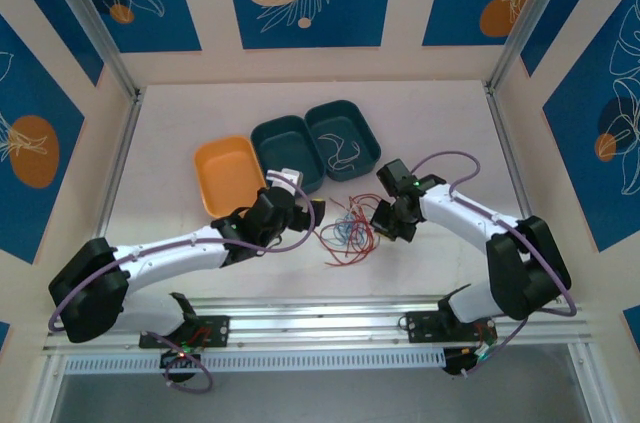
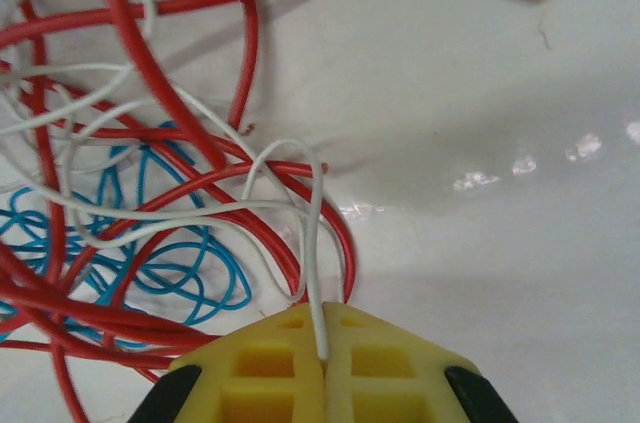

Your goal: Untangle the cables

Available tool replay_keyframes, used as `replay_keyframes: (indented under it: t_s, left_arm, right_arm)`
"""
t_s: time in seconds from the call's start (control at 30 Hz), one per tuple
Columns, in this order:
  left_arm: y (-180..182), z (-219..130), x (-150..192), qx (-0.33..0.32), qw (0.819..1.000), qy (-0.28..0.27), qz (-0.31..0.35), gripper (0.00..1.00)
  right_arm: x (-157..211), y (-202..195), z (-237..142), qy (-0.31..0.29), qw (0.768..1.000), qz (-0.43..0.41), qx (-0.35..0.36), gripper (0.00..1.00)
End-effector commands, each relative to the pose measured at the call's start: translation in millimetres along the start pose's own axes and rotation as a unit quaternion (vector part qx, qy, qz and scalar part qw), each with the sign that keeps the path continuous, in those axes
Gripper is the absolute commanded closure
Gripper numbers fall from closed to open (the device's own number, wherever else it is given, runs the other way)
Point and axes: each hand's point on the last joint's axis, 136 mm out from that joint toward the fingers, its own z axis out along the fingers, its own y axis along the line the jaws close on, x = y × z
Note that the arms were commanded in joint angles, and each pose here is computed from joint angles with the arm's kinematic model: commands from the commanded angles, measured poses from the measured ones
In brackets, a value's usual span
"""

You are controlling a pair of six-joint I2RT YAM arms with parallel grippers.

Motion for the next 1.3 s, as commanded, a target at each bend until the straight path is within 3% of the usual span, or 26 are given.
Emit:
replay_keyframes:
  t_s: [0.0, 0.4, 0.73, 1.27]
  left_arm:
    - [-9.0, 0.7, -13.1, 0.023, 1.0, -0.015, -0.002, 0.0]
    - [-47.9, 8.5, -14.3, 0.112, 0.993, -0.004, 0.039, 0.0]
    - [-62.6, 12.5, -11.4, 0.147, 0.988, 0.001, 0.049, 0.0]
    - [-79.7, 1.2, -24.7, 0.2, 0.978, -0.034, 0.046, 0.0]
  right_arm:
    - [-11.2, 9.6, -31.1, -0.043, 0.999, -0.027, -0.02, 1.0]
    - [-25.1, 34.7, -130.0, -0.181, 0.973, -0.112, -0.086, 1.0]
    - [-30.2, 67.6, -221.8, -0.279, 0.929, -0.184, -0.158, 1.0]
    - [-30.6, 122.5, -308.4, -0.319, 0.877, -0.286, -0.216, 1.0]
